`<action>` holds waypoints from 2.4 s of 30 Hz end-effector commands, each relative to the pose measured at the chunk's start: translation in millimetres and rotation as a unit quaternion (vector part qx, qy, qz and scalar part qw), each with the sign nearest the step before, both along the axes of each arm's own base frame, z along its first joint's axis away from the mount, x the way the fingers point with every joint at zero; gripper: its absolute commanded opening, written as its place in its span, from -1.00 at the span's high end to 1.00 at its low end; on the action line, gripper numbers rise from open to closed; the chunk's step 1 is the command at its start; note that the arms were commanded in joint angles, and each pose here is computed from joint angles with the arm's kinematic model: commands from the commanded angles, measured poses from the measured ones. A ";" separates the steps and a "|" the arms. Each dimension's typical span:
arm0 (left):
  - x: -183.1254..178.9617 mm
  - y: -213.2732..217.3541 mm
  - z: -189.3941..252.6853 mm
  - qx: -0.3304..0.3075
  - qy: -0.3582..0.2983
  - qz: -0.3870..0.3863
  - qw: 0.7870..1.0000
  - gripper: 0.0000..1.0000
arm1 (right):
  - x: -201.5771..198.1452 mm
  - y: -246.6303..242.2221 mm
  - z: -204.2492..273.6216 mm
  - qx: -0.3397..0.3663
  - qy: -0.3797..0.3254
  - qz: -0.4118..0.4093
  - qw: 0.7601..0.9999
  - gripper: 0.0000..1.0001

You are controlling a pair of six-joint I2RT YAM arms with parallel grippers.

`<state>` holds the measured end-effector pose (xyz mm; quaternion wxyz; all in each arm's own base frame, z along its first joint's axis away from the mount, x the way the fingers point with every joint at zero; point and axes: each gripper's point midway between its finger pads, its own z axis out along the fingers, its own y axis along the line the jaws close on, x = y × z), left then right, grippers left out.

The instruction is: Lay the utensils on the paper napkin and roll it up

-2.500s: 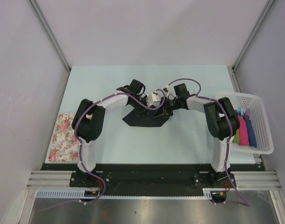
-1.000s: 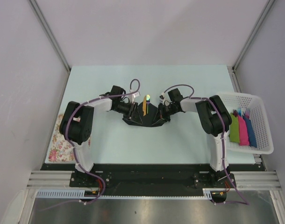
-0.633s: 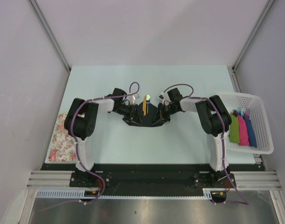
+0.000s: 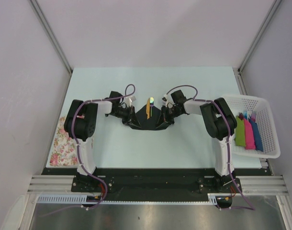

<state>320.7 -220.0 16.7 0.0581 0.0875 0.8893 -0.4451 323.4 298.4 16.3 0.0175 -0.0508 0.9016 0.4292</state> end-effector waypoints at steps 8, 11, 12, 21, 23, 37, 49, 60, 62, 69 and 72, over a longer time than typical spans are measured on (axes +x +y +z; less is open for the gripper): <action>0.8 16.9 -21.9 0.045 0.005 0.019 0.999 0.96 | -5.5 14.9 32.4 0.022 -0.063 0.042 0.997 0.88; 1.5 17.1 -21.6 0.046 0.004 0.020 0.999 0.99 | -7.7 17.9 33.8 0.026 -0.061 0.045 0.997 0.88; 1.4 17.4 -22.3 0.047 0.004 0.021 0.999 0.99 | -7.9 18.6 32.0 0.025 -0.058 0.044 0.997 0.88; 0.7 20.3 -24.8 0.055 0.007 0.027 0.998 1.00 | -6.2 -3.0 2.8 -0.013 -0.030 0.026 0.999 0.89; 1.8 20.2 -24.7 0.053 0.008 0.029 0.998 1.00 | -7.3 -9.9 -2.6 -0.025 -0.030 0.027 0.999 0.89; 3.3 20.4 -24.4 0.053 0.009 0.034 0.998 1.00 | -14.2 -30.6 -2.1 -0.062 -0.054 0.040 0.996 0.85; 5.2 18.1 -22.1 0.044 0.001 0.028 0.999 1.00 | -9.2 -28.0 10.5 -0.043 -0.055 0.032 0.997 0.83; 1.6 15.5 -19.7 0.028 -0.006 0.018 0.999 1.00 | 5.7 13.9 54.5 0.045 -0.087 0.030 0.995 0.78; 2.4 15.6 -18.8 0.026 -0.008 0.018 0.999 1.00 | 9.1 16.9 53.4 0.045 -0.087 0.029 0.995 0.79; 2.4 10.9 -9.1 0.002 -0.024 0.008 1.000 0.96 | 20.7 12.2 26.6 0.014 -0.078 0.016 0.997 0.81; 9.2 1.1 17.1 -0.050 -0.076 -0.004 0.996 0.79 | 23.6 8.2 13.9 0.001 -0.068 0.011 0.998 0.82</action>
